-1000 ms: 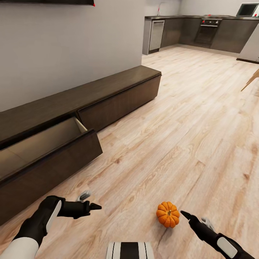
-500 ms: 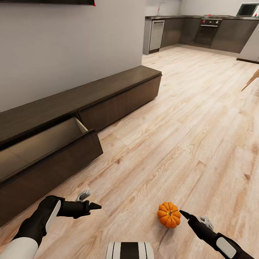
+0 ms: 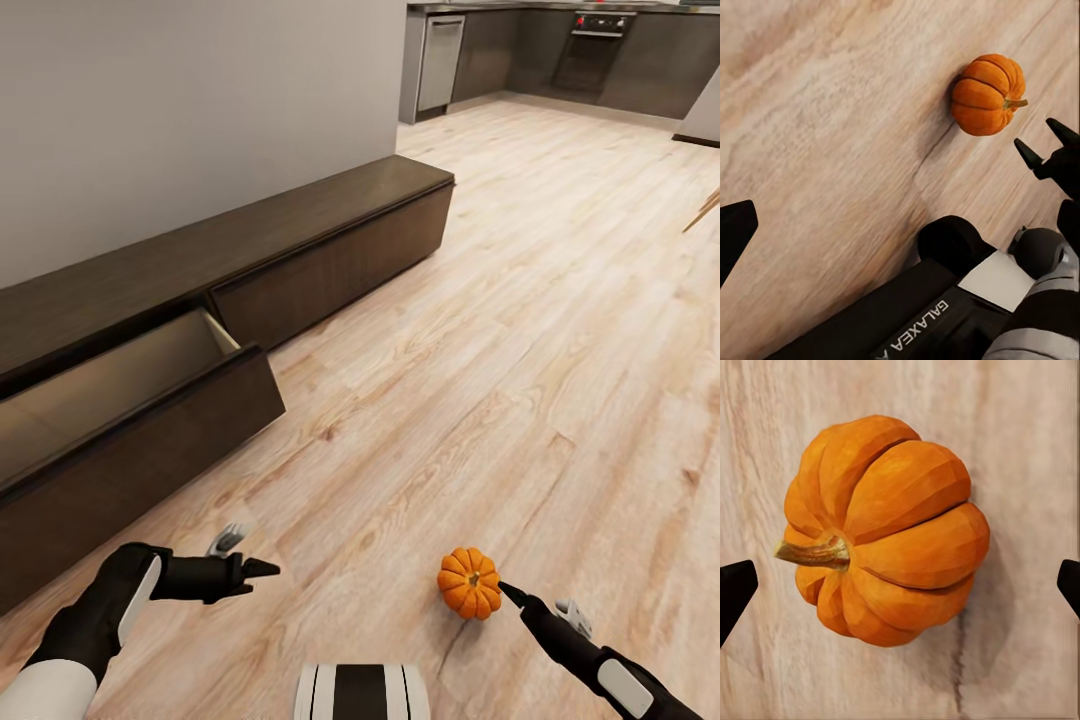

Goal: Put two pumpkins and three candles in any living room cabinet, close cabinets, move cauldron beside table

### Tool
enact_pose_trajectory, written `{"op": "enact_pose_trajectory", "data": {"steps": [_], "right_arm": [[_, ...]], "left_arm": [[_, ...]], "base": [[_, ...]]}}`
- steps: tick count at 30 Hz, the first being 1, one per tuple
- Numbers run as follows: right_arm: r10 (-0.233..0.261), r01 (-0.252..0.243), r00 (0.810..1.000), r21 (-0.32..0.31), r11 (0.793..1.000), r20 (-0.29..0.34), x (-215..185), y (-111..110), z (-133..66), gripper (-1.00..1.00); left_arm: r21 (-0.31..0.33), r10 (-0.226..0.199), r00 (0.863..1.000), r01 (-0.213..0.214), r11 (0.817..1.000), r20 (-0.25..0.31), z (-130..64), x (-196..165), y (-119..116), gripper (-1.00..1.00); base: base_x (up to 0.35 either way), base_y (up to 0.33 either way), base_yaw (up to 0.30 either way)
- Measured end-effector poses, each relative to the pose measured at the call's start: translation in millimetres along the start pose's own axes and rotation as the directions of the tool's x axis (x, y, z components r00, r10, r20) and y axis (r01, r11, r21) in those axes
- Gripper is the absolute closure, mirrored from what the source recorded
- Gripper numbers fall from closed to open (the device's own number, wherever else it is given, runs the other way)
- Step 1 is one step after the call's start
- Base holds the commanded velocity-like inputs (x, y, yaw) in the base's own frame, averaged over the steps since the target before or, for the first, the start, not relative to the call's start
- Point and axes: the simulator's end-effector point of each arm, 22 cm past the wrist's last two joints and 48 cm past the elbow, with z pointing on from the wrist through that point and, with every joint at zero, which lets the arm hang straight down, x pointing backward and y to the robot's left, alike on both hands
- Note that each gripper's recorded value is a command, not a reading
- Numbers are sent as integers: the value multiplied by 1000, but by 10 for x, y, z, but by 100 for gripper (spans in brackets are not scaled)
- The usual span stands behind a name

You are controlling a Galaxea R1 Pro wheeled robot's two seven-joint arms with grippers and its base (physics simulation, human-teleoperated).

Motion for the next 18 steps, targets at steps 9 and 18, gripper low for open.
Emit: {"op": "enact_pose_trajectory", "data": {"steps": [9, 18], "right_arm": [[-14, 14, 1000, -33, 999, 4, -74, 115, 76, -100], [-15, 15, 1000, -34, 999, 0, -27, 115, 143, -100]], "left_arm": [[44, 8, 1000, -9, 999, 4, 18, -135, -86, -100], [45, -1, 1000, 1, 999, -10, 88, -114, -38, -100]], "base": [[0, 0, 0], [0, 0, 0]]}}
